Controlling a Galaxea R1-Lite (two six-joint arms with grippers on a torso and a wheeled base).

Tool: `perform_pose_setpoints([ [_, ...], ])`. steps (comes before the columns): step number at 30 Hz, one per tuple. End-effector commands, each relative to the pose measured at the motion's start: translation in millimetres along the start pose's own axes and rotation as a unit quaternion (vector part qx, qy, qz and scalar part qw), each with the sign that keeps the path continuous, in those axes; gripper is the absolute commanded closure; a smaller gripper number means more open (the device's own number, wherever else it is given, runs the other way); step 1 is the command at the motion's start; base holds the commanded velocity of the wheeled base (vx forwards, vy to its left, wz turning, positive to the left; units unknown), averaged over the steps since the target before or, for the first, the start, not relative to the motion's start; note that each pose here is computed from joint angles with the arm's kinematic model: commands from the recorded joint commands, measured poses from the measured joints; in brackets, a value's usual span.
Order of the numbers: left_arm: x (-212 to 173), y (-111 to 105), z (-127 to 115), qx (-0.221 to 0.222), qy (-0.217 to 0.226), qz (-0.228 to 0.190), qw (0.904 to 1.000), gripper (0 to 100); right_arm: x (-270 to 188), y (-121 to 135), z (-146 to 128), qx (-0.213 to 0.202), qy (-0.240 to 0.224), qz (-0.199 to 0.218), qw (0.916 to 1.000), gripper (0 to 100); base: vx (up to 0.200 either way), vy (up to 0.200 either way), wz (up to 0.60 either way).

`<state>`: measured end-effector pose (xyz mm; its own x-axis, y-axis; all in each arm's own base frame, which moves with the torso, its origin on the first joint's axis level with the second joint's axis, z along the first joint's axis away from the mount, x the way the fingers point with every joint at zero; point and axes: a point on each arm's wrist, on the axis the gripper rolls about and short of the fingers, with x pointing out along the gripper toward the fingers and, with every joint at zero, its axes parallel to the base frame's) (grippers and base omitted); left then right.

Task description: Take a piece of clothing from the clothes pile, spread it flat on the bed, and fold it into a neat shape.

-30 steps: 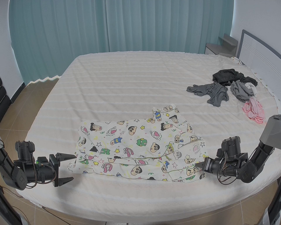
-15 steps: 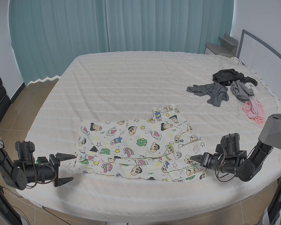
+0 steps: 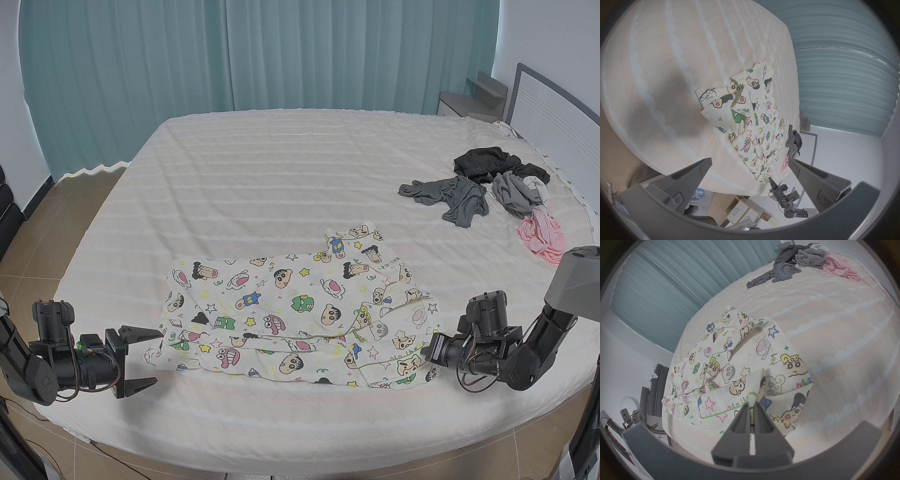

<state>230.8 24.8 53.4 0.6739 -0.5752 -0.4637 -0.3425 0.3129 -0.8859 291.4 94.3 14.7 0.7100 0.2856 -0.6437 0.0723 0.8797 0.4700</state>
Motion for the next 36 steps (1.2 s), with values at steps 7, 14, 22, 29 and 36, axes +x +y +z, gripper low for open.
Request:
perform_pose_setpoints([
  [7, 0, 0, 0, -0.001, 0.0, 0.0, 1.0, 0, -28, 14, 7, -0.013, -0.029, 0.021, 0.9993, 100, 0.0, 0.0, 0.0],
  [14, 0, 0, 0, -0.001, 0.0, 0.001, 1.0, 0, -30, 19, -9, -0.032, -0.017, 0.008, 0.9993, 100, 0.0, 0.0, 0.0],
  [22, 0, 0, 0, -0.001, 0.0, 0.0, 1.0, 0, -26, 15, -11, -0.033, -0.01, 0.0, 0.9994, 100, 0.0, 0.0, 0.0],
  [29, 0, 0, 0, -0.001, 0.0, 0.0, 1.0, 0, -26, 17, -12, -0.034, -0.01, 0.003, 0.9994, 0, 0.0, 0.0, 0.0],
  [36, 0, 0, 0, -0.001, 0.0, 0.0, 1.0, 0, -21, 18, -5, -0.031, -0.023, 0.008, 0.9992, 0, 0.0, 0.0, 0.0],
])
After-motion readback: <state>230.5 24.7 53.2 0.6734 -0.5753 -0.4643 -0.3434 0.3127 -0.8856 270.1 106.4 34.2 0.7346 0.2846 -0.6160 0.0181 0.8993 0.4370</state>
